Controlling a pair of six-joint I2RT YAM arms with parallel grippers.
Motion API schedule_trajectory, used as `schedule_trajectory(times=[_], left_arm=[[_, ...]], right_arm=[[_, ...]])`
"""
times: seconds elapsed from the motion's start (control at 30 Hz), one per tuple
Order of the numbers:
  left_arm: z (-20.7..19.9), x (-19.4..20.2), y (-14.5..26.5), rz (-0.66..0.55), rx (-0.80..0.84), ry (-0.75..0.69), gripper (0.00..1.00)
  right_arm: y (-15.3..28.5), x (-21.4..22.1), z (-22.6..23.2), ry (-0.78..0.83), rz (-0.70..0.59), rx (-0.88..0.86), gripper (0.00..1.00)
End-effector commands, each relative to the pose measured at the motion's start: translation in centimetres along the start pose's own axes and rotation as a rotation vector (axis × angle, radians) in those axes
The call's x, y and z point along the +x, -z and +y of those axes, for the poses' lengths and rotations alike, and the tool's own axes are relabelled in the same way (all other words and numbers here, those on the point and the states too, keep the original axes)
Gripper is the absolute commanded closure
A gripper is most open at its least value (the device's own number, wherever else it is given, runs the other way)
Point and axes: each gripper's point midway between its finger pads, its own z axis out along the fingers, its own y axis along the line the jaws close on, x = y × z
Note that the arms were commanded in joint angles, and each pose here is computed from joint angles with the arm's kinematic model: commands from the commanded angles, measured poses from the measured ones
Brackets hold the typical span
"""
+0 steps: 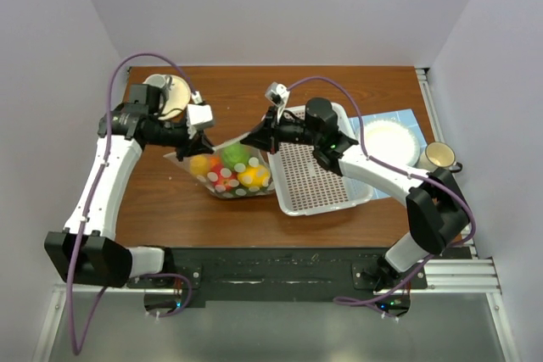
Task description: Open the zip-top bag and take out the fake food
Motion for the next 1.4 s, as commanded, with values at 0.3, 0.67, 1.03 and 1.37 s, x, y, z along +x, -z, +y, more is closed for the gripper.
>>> schedule_trajectory(times=[0.3, 0.67, 1.03, 1.37], left_arm=[[5.2, 8.6, 8.9, 0.208, -0.277, 0.094, 1.0], [5.5, 12.3, 12.6, 0.247, -0.34, 0.16, 1.0], [3.9, 0.9, 9.1, -0.081, -0.234, 0.126, 0.09], [8.4, -4.9, 7.9, -0.27, -0.349, 0.057, 0.09]], right_arm=[[0.9, -7.3, -0.1, 0.071, -0.213, 0.035, 1.0], [0.3, -6.8, -1.2, 0.038, -0.221, 0.047, 1.0], [-1.1, -5.1, 0.0, -0.032, -0.2, -0.05, 1.0], [-1.4, -3.4, 2.6, -0.009, -0.128, -0.086, 1.0]])
